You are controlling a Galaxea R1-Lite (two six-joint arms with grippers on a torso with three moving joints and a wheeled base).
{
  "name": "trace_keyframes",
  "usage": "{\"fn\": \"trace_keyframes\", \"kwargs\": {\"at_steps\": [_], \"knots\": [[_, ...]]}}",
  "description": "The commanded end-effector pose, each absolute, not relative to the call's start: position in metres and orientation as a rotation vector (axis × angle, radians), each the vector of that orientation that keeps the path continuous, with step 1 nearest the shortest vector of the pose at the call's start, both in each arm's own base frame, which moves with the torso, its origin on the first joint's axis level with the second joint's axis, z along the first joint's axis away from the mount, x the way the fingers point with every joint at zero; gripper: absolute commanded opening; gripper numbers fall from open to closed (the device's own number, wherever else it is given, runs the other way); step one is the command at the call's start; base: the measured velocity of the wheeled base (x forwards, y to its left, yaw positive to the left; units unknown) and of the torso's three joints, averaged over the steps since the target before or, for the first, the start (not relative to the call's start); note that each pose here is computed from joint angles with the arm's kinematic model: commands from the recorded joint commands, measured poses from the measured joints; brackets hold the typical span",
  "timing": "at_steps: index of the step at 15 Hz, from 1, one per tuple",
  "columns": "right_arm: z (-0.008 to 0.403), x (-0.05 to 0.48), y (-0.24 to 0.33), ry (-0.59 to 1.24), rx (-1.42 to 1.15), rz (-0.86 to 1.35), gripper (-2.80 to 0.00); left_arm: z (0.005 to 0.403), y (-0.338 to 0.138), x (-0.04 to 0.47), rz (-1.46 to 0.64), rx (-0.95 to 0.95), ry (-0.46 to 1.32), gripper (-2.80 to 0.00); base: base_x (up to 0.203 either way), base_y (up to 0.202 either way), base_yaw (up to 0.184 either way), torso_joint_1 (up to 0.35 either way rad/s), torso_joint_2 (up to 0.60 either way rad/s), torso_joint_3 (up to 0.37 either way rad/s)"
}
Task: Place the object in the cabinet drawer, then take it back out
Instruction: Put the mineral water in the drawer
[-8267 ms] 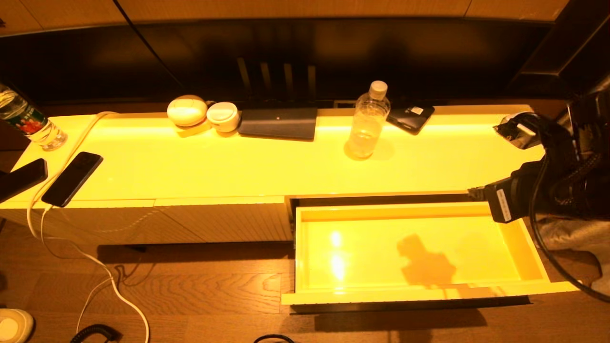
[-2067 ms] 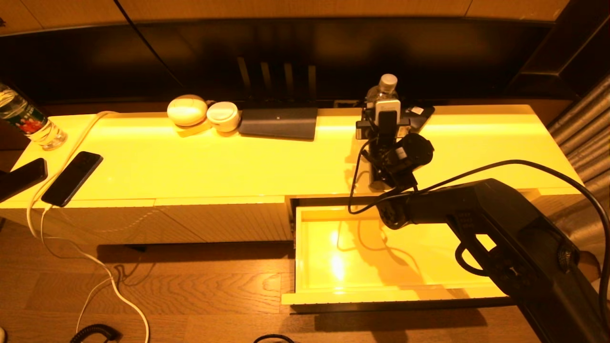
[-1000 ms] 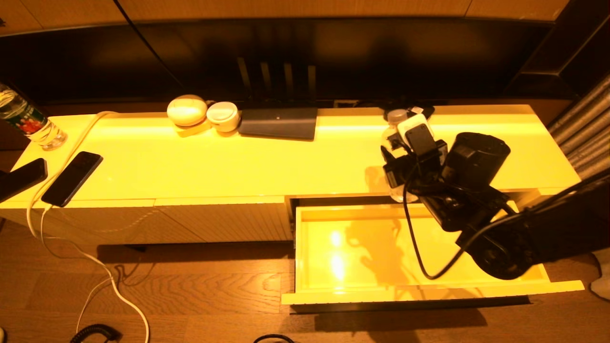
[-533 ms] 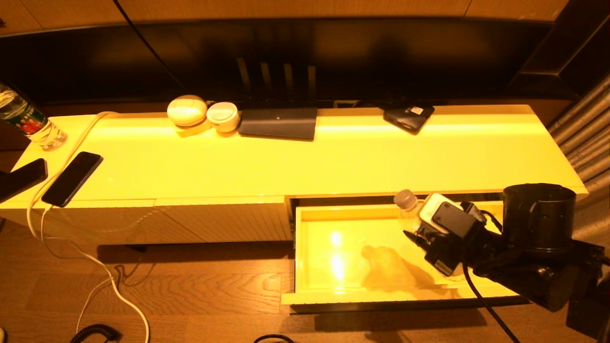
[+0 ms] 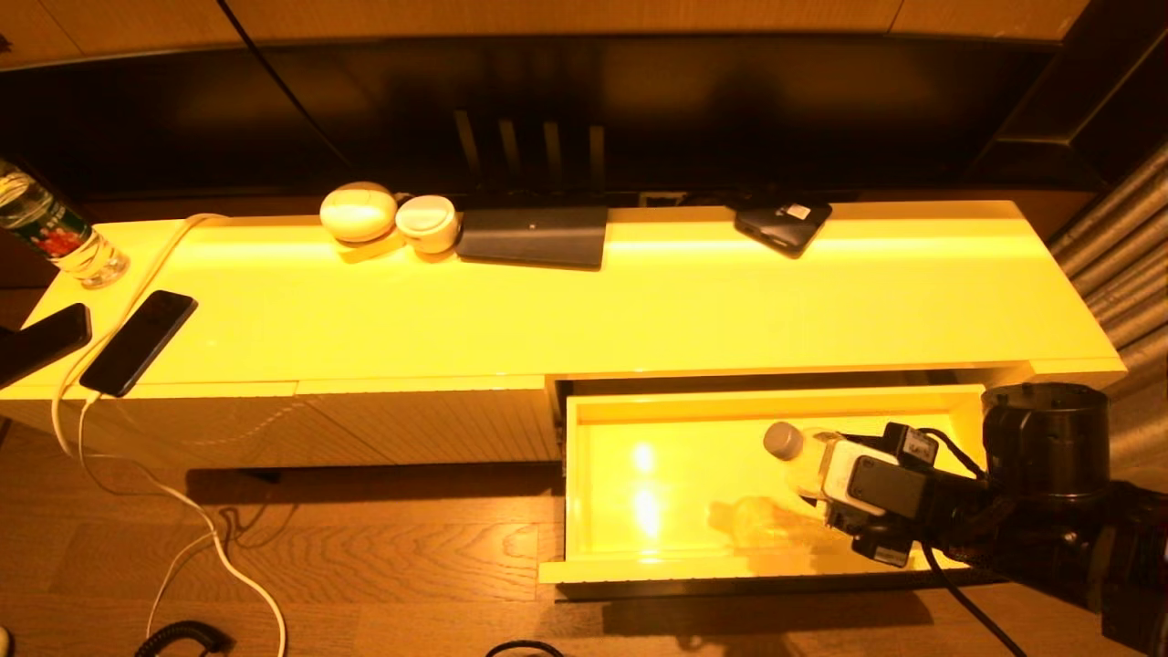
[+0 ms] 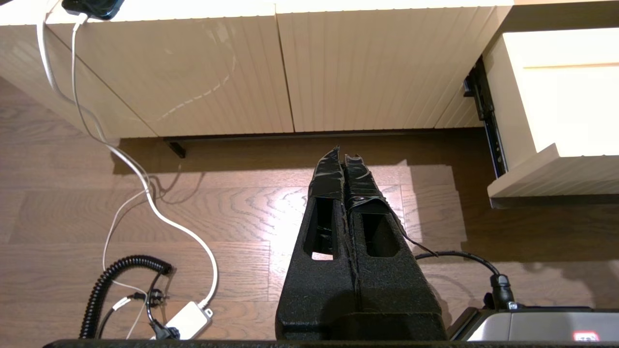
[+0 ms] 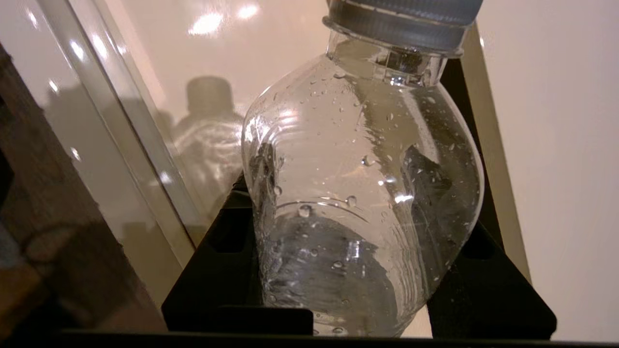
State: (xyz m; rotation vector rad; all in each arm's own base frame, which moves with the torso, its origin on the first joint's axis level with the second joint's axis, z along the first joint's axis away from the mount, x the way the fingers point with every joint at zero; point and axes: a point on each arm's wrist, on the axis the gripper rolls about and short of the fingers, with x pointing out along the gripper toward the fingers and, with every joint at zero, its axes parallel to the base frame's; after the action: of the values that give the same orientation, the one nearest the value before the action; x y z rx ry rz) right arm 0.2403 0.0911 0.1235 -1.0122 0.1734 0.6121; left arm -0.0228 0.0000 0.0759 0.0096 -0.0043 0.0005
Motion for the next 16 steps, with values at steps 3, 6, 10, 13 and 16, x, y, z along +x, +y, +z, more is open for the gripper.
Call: {"fn": "trace_keyframes", "kwargs": {"at_steps": [3, 6, 10, 13, 16], "knots": [[0.103, 0.270, 0.073, 0.166, -1.141, 0.694, -2.80, 0.076, 0.000, -0.023, 0.002, 0.009, -0.003, -2.80, 0.000, 0.000, 0.000, 0.000, 0.00, 0.000], [0.103, 0.285, 0.066, 0.128, -1.219, 0.699, -2.80, 0.075, 0.000, -0.023, 0.001, 0.009, -0.002, -2.80, 0.000, 0.000, 0.000, 0.000, 0.00, 0.000], [0.084, 0.298, 0.061, 0.168, -1.328, 0.751, -2.80, 0.076, 0.000, -0.023, 0.001, 0.009, -0.003, -2.80, 0.000, 0.000, 0.000, 0.000, 0.00, 0.000], [0.077, 0.312, 0.057, 0.177, -1.388, 0.762, -2.80, 0.075, 0.000, -0.023, 0.001, 0.009, -0.002, -2.80, 0.000, 0.000, 0.000, 0.000, 0.00, 0.000], [0.073, 0.324, 0.055, 0.192, -1.419, 0.780, -2.80, 0.075, 0.000, -0.023, 0.001, 0.009, -0.002, -2.80, 0.000, 0.000, 0.000, 0.000, 0.00, 0.000]]}}
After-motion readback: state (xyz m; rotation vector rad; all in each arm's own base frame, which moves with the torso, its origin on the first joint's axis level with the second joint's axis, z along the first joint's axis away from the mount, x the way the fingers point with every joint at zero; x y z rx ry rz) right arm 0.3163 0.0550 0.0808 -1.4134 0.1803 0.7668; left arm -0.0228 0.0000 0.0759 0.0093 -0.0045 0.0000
